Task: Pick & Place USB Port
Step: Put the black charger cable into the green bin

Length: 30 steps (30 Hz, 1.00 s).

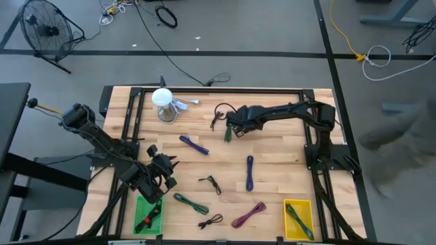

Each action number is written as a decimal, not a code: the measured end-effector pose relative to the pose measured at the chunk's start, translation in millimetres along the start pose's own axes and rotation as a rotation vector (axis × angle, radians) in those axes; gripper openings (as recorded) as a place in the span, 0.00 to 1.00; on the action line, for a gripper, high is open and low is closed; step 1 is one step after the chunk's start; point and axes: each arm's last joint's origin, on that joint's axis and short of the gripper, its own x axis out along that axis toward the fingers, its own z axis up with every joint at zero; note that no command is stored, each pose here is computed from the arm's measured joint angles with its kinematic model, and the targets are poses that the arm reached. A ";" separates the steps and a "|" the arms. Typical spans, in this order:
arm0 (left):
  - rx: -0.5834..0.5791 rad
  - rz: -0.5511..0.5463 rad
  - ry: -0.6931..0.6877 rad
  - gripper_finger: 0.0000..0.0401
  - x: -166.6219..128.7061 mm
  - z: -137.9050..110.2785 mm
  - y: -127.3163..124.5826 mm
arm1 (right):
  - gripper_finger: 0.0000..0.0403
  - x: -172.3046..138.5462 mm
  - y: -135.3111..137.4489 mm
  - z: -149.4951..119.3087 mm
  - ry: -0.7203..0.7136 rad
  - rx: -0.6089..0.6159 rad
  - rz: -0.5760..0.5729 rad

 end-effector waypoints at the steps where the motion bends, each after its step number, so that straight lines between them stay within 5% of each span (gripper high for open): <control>1: 0.000 0.000 0.000 0.27 0.0 0.0 0.0 | 0.56 3.1 -1.1 1.2 0.006 -0.002 -0.006; 13: -0.001 0.000 0.000 0.27 0.0 -0.1 0.1 | 0.55 23.9 1.9 9.5 0.039 0.033 0.044; 30: -0.007 -0.007 0.006 0.27 -0.2 -0.2 -0.5 | 0.35 34.9 4.6 4.7 0.065 0.027 0.040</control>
